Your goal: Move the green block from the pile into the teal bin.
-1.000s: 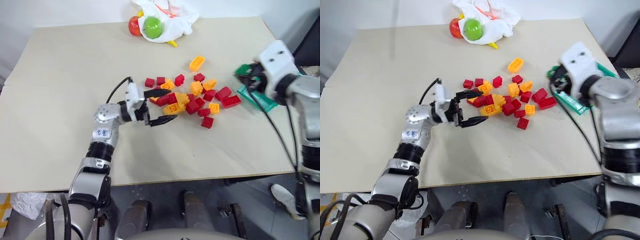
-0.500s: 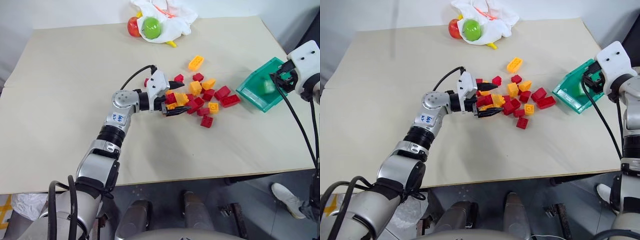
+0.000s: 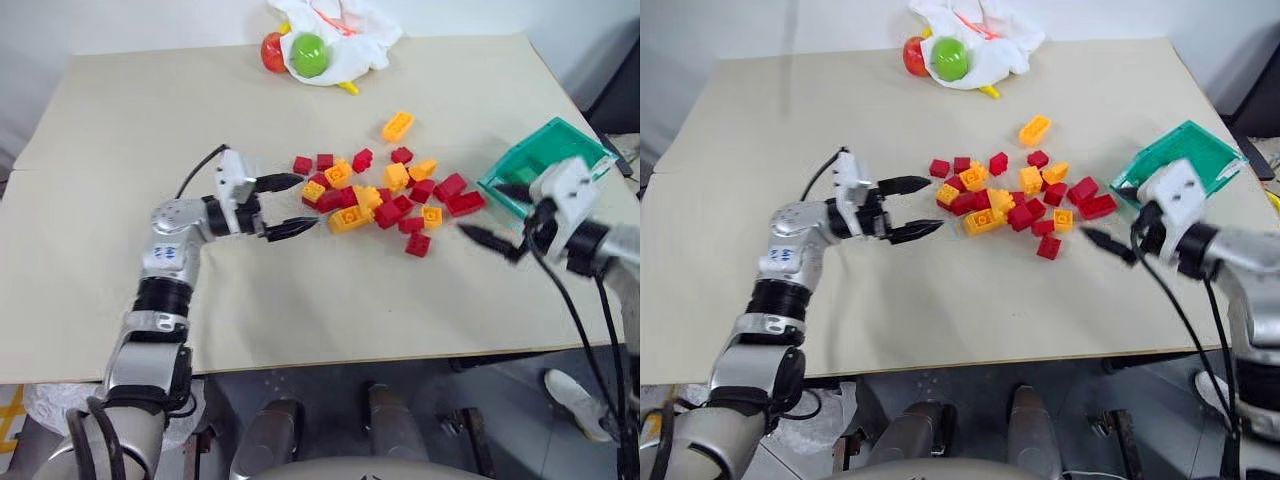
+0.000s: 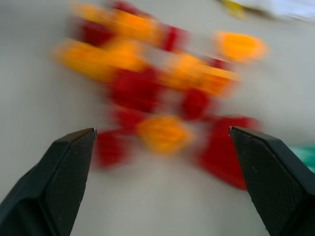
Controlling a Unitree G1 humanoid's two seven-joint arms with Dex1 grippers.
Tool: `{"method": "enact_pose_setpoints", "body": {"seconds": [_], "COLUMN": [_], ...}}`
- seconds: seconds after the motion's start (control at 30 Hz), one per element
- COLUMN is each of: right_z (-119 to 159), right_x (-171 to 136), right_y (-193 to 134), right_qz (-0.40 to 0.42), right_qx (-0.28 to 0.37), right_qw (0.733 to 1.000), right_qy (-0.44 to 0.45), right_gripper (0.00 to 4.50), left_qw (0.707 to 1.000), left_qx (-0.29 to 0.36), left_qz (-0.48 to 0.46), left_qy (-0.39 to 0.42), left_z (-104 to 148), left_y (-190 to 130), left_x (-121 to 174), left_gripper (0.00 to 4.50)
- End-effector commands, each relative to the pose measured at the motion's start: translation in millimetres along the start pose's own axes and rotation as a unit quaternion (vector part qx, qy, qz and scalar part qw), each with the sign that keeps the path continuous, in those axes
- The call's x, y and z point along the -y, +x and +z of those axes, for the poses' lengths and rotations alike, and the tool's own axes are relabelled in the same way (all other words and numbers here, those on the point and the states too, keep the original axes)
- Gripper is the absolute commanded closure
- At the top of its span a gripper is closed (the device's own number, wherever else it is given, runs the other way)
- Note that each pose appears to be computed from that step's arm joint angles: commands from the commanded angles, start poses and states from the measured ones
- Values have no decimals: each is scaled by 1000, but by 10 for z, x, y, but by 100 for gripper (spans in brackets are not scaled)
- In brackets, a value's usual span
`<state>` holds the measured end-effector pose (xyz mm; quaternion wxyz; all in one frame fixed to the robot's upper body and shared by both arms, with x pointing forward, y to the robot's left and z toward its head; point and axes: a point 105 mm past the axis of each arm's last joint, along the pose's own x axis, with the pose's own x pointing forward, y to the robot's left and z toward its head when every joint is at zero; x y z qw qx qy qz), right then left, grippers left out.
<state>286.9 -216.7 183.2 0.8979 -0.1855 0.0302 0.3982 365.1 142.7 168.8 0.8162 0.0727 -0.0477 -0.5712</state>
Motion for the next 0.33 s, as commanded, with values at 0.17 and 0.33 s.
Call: {"method": "enact_pose_setpoints", "body": {"seconds": [0.17,0.33], "right_z": [-109,-90], "right_x": [22,99], "right_y": [-226,-218], "right_qz": [-4,-40], "right_qx": [31,53], "right_qw": [999,998], "right_qy": [-9,-13], "right_gripper": [1,1], "left_qw": [998,997], "left_qx": [-22,-34], "left_qz": [58,67], "left_qy": [-14,-5], "left_z": [-64,-90], "left_y": [-554,-655], "left_x": [-87,-79], "left_gripper": [0,0]}}
